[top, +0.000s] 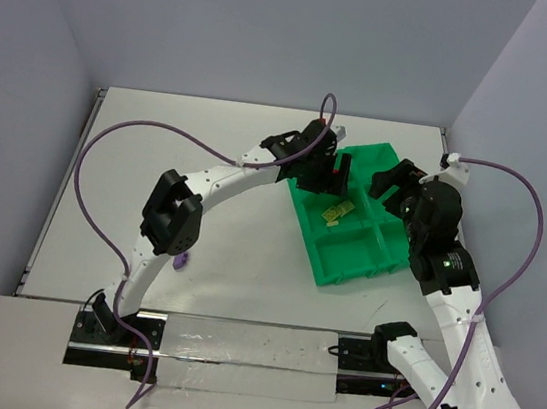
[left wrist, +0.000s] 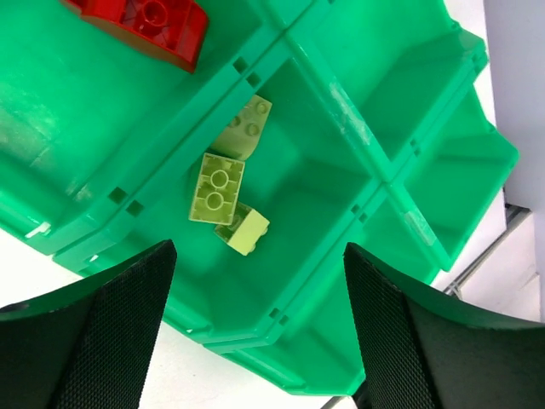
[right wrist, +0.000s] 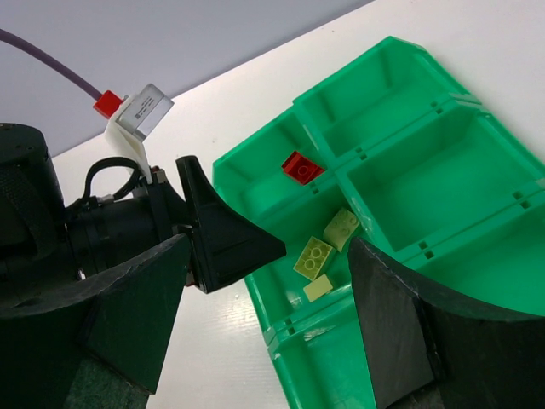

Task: Sort the legos into containers by color

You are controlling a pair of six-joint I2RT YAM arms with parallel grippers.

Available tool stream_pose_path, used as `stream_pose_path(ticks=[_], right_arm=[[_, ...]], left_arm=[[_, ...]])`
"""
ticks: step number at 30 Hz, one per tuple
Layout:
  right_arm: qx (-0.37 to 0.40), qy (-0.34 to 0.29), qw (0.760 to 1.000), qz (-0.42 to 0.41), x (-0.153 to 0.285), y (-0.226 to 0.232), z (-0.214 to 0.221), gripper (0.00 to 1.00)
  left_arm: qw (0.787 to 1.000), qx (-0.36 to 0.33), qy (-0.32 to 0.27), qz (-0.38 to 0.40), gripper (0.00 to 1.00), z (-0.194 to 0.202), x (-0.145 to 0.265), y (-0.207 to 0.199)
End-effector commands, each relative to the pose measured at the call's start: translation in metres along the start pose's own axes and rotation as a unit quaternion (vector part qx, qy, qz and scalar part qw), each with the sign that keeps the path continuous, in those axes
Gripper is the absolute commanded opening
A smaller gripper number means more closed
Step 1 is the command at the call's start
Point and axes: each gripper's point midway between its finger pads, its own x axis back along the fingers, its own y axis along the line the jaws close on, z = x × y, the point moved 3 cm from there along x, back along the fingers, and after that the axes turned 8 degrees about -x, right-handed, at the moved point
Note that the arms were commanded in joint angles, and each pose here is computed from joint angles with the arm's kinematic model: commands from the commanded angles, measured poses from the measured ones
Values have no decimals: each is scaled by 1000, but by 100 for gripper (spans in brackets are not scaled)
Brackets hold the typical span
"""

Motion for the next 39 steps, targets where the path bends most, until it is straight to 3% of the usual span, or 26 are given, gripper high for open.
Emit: stream_pose_path(ticks=[1,6,11,17,22,25,27,30,33,39], right_arm=[[-6,-20,1000,-16,3,8,-9,82],[-3,-17,1000,-18,4,8,-8,82],[-7,-6,1000,-20,0,6,-1,82],[-10,5,999,-32,-6,12,3,82],[-12,12,999,-40,-7,16,3,82],[-13,16,999,-44,-7,18,4,82],[-13,18,999,-48,-5,19,4,82],[-13,19,998,-50,-4,19,5,82],[-14,20,998,-51,-3,20,4,82],[-11,23,998,-54,-3,21,4,82]], left_arm=[[998,-8,-55,-29,86,-31,61,-9],[993,0,-90,-80,88,-31,129,7],[979,70,-65,-181,89,22,164,93],[947,152,-45,-281,90,79,198,184],[929,157,-7,-336,90,97,192,210],[912,188,1,-364,76,100,183,219],[899,213,9,-382,73,103,176,225],[866,284,7,-411,76,109,160,233],[814,351,-5,-462,83,114,155,243],[825,388,-40,-410,90,97,137,242]])
